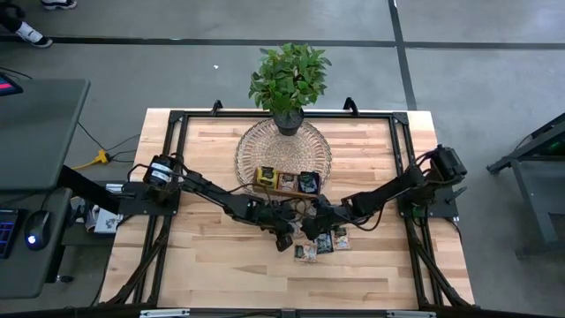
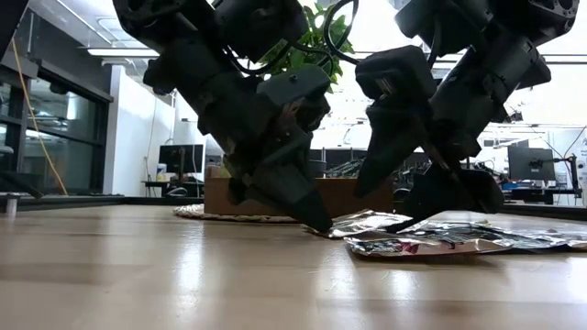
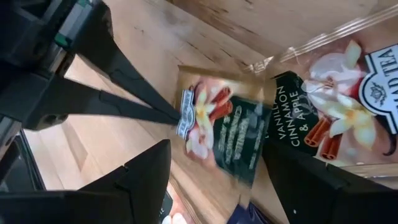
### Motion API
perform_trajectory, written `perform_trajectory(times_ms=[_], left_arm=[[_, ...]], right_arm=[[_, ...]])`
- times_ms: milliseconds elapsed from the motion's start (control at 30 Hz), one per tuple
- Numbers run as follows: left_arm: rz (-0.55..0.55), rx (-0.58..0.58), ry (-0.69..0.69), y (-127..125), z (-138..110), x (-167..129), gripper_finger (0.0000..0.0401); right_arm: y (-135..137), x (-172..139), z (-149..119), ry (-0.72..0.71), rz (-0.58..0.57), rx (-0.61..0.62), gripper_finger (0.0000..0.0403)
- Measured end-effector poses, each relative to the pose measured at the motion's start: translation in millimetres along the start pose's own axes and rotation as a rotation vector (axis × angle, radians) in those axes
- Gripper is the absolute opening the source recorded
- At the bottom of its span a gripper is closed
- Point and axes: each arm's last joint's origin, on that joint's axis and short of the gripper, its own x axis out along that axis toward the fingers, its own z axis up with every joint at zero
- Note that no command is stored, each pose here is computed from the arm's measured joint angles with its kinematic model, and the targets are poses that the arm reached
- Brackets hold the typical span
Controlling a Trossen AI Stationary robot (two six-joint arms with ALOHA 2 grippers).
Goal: Pick & Place Tea
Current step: Put the brown tea bag into the middle section of the wooden organizer
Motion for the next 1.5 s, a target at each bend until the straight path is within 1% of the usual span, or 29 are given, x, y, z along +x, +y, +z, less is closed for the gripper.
perform_trajectory(times_ms=[100,200,300,533,600,733,800,967,1133,1200,1233,1367,1500], left_arm=[[0.0,-0.002,-0.001,0,0,0,0.0],[0.004,-0.002,-0.002,0,-1,0,0.0],[0.001,-0.001,0.002,1,-1,0,0.0],[-0.023,-0.002,0.025,0,-2,1,0.0],[-0.025,-0.002,0.023,0,-1,0,0.0],[-0.048,0.016,0.018,-3,3,-9,0.0],[-0.038,0.019,0.023,-3,3,-13,0.0],[0.036,0.043,0.042,-3,6,-33,0.0],[0.105,0.057,0.058,0,6,-44,0.0],[0.112,0.058,0.061,0,6,-48,0.0],[0.115,0.058,0.064,0,6,-48,0.0],[0.091,0.057,0.058,-2,7,-49,0.0],[0.057,0.04,0.007,-4,8,-58,0.0]], right_arm=[[1,0,0,0.0,-0.001,0.0,0.0246],[0,0,0,0.004,-0.002,-0.002,0.0216],[0,1,0,0.006,-0.006,-0.003,0.0167],[-1,1,-1,0.016,-0.007,-0.036,0.0036],[-1,1,-1,0.029,0.001,-0.057,0.0011],[0,1,-2,0.059,0.014,-0.072,0.0011],[1,0,-2,0.07,0.023,-0.084,0.0005],[6,-7,0,0.062,0.061,-0.109,0.0003],[16,-21,5,0.029,0.11,-0.151,0.0001],[21,-29,7,0.033,0.098,-0.183,0.0001],[25,-33,9,0.04,0.082,-0.209,0.0001],[48,-53,18,0.08,0.0,-0.374,0.0001],[74,-75,37,0.12,-0.09,-0.551,0.0001]])
